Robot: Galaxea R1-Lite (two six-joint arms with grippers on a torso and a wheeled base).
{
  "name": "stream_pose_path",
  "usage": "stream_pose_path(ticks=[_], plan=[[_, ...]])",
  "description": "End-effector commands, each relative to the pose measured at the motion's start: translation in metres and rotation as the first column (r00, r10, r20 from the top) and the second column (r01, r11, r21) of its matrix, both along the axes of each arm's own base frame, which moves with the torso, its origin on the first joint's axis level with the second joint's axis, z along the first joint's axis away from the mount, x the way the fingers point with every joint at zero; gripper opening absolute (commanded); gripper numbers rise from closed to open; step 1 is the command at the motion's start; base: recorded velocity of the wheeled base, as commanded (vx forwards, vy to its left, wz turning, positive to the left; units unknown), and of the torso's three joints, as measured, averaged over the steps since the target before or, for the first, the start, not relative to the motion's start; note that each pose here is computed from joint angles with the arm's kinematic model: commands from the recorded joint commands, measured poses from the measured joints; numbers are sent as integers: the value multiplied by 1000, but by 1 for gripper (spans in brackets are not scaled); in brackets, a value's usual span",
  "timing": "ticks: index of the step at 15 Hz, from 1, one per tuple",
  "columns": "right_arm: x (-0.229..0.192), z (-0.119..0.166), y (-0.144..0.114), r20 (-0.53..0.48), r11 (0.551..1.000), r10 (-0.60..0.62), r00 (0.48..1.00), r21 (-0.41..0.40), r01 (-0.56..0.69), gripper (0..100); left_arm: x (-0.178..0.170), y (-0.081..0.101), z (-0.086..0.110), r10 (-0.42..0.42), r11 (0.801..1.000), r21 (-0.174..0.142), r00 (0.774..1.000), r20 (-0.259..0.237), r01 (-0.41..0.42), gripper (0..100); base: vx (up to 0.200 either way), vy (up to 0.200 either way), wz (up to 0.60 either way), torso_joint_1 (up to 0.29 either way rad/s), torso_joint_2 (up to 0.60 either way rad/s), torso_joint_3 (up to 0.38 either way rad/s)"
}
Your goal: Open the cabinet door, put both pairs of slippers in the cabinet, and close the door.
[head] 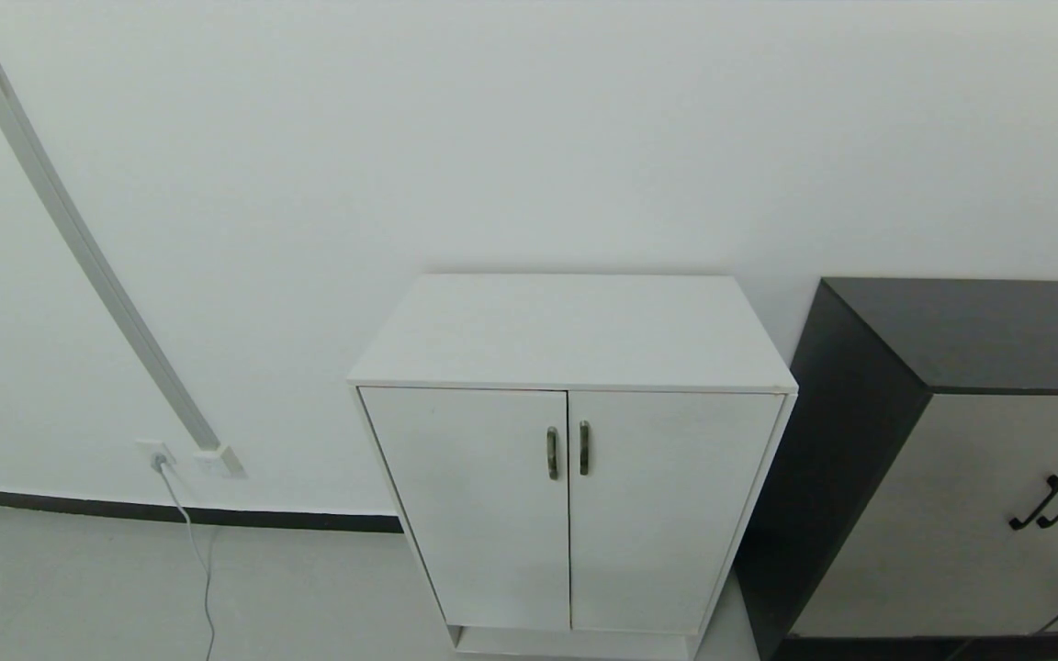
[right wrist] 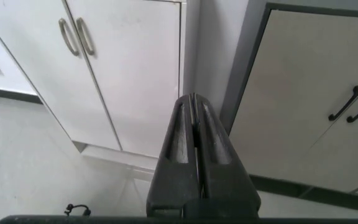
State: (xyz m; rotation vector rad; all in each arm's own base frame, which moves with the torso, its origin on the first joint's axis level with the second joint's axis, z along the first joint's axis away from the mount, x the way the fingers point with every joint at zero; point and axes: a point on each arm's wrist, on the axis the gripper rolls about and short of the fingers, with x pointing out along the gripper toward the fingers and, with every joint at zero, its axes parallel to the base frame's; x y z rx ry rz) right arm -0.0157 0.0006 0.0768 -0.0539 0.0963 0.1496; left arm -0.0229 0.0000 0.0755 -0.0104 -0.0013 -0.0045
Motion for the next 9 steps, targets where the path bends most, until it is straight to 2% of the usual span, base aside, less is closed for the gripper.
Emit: stream_pose_path(ticks=[1,4,7,9], plan=[[0,0,0,1,1000,-4,1000,-1,4,0,0,0,0,0,1000,0,1000,-1,0,0,0,0,0,0,0,0],[-1,0,1,19,996,-89,996,0,89,0,0,0,0,0,1000,0,1000,-1,0,0,0,0,0,0,0,0],[-7,-2,1,95,997,-78,992,9,78,0,0,0,0,1,1000,1,1000,-1,-1,0,0,0,0,0,0,0],[-7,-1,1,90,996,-82,993,53,78,0,0,0,0,1,1000,0,1000,-1,-1,0,0,0,0,0,0,0]])
